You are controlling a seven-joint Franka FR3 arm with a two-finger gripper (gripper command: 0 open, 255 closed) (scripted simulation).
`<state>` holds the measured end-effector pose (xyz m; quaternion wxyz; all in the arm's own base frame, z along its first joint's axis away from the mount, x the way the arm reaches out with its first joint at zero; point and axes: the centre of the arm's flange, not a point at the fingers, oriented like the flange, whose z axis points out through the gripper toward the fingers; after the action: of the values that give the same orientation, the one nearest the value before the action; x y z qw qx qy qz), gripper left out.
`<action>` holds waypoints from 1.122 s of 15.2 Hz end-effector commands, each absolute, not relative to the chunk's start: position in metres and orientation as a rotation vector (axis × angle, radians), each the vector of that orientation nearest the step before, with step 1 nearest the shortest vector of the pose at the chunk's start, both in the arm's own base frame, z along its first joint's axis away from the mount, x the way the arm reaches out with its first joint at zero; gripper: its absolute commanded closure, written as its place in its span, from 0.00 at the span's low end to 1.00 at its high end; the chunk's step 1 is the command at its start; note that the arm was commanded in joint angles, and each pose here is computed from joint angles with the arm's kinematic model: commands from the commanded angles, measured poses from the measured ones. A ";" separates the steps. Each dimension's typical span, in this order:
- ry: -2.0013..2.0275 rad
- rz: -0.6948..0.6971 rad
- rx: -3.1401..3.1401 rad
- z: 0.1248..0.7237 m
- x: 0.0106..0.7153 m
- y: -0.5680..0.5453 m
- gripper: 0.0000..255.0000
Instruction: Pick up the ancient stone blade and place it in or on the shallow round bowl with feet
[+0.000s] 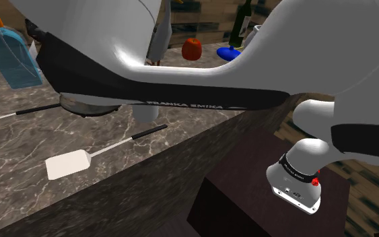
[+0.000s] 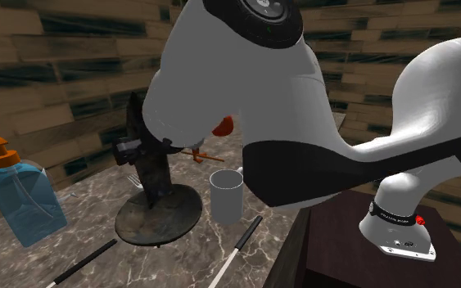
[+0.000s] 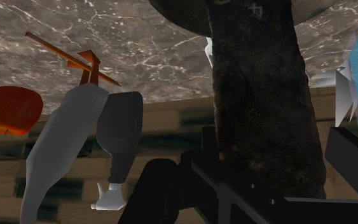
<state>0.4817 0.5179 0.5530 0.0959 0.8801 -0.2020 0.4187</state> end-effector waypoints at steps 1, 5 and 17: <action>-0.599 1.241 2.608 0.543 0.482 0.517 1.00; -0.599 1.241 2.608 0.528 0.482 0.517 1.00; -0.599 1.241 2.608 0.528 0.482 0.517 0.00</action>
<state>0.4819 0.5173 0.5276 0.0957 0.8801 -0.2021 0.4189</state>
